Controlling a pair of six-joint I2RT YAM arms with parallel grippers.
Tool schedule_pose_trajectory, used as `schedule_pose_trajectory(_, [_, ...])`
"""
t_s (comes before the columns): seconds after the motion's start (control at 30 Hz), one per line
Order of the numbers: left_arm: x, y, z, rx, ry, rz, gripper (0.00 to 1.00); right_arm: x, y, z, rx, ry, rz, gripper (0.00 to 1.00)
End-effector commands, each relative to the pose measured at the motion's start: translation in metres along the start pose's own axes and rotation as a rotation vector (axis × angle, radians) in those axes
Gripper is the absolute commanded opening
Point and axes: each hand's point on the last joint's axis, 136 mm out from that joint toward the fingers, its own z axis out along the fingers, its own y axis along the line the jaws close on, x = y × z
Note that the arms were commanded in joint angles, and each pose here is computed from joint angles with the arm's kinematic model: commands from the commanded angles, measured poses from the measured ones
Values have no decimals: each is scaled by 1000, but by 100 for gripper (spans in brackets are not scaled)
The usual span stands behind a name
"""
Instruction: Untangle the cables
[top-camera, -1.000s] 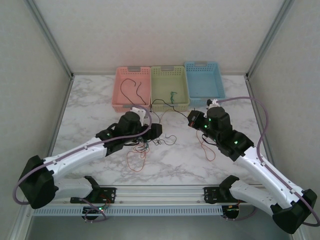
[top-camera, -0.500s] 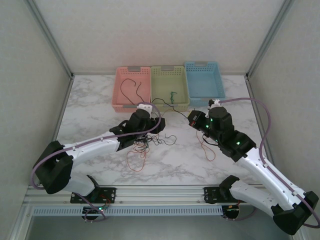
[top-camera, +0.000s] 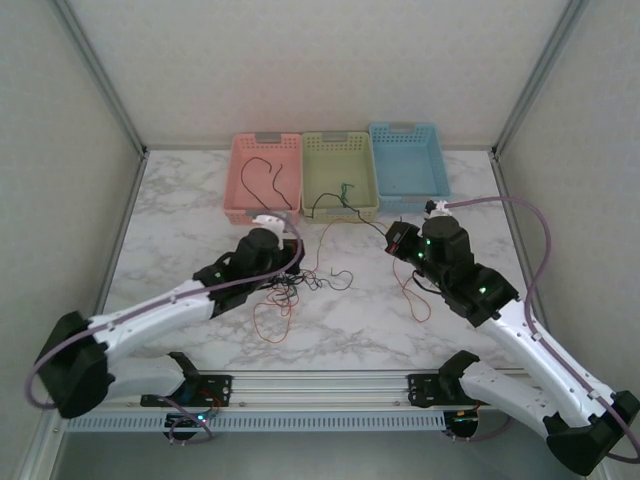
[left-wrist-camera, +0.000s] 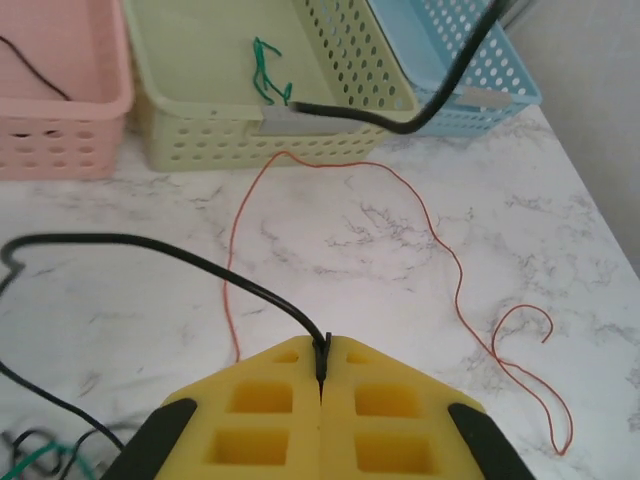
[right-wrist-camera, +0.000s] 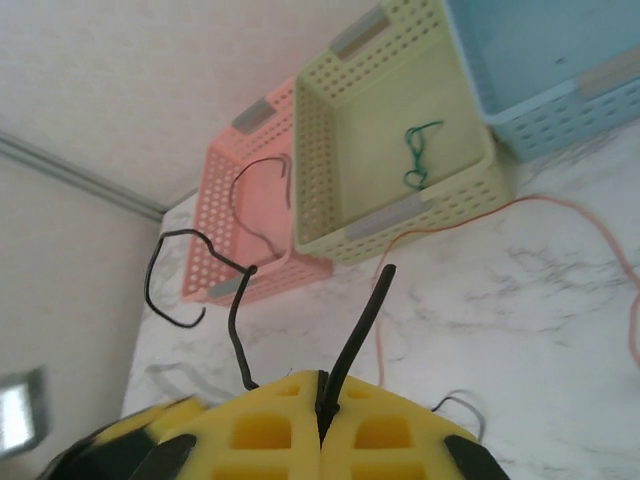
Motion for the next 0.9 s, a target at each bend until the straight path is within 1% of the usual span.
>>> schedule_pose_trajectory(0.0, [12,25,-24,-81,17,-8,0,-17,-10,-7,47,-64,-62,0])
schedule_pose_trajectory(0.13, [5,45,-58,-143,-33,-26,0,-18,-24,-3,86,-69,-87,0])
schedule_pose_trajectory(0.2, [3,51,-69,-161,-47,-34,0,-15,-24,2,65,-53,-93,0])
schedule_pose_trajectory(0.37, [0,60,-88,-193,-51,-39,0,-12,-2,17,-42,-31,-103,0])
schedule_pose_trajectory(0.47, [1,63,-93,-202,-43,-35,0,-17,9,39,-47,-27,-125,0])
schedule_pose_trajectory(0.67, [-2,63,-103,-208,-37,-30,0,-32,32,111,-10,-3,-128,0])
schedule_pose_trajectory(0.87, [-4,64,-109,-217,-26,-24,0,-38,65,198,-10,32,-102,0])
